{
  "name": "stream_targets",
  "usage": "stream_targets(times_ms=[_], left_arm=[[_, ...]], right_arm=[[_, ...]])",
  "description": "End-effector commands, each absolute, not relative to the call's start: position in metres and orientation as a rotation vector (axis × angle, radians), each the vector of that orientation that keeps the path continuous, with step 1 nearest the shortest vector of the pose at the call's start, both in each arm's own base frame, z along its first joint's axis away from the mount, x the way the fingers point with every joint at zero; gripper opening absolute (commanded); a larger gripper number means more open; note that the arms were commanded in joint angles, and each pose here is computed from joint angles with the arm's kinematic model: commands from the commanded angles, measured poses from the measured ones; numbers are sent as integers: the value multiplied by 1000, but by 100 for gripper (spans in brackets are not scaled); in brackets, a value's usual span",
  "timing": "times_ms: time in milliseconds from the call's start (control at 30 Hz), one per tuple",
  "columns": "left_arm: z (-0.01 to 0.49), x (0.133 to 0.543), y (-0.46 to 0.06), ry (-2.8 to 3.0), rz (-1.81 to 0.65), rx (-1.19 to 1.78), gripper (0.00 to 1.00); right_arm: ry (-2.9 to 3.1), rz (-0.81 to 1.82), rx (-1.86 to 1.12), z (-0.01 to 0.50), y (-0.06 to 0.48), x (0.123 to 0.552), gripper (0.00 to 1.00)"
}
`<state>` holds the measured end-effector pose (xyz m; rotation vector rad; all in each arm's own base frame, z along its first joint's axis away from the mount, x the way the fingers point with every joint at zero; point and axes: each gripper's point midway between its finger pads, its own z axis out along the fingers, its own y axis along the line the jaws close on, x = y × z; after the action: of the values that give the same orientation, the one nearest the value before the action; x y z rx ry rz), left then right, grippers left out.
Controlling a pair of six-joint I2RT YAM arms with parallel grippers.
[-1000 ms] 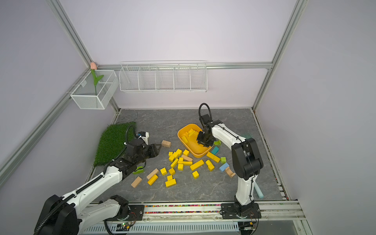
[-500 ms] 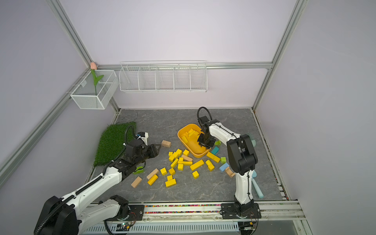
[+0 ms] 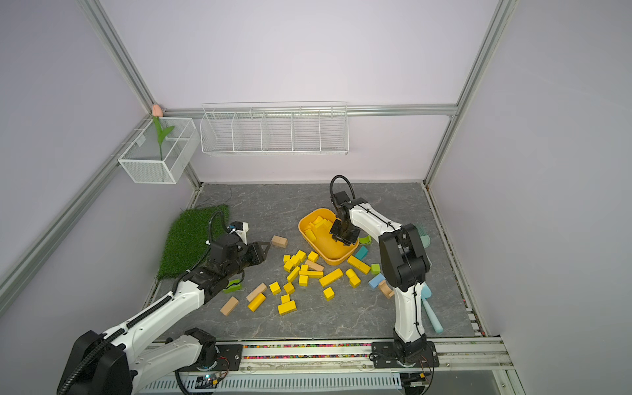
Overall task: Pick out the yellow building blocks
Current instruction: Place the building block in the storage box.
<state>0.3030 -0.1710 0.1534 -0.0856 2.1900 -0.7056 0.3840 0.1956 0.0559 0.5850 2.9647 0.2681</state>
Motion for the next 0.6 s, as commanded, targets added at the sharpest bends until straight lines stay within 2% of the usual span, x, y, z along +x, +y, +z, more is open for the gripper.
stream_targets(times_ms=[0, 200, 333, 400, 433, 567], left_arm=[[156, 304, -170, 2171, -720, -97, 48], [157, 304, -169, 2169, -720, -99, 48], [156, 304, -170, 2171, -722, -98, 48], [156, 304, -170, 2171, -723, -101, 48], [156, 304, -169, 2172, -722, -100, 48], [156, 304, -169, 2171, -721, -100, 48]], right_arm=[[2938, 265, 537, 56, 195, 396, 11], [2944, 253, 529, 53, 194, 395, 14], [2927, 251, 506, 56, 193, 398, 23], [2915, 276, 494, 60, 196, 401, 24], [2907, 299, 489, 62, 197, 403, 29], [2860, 398, 473, 72, 206, 409, 39]])
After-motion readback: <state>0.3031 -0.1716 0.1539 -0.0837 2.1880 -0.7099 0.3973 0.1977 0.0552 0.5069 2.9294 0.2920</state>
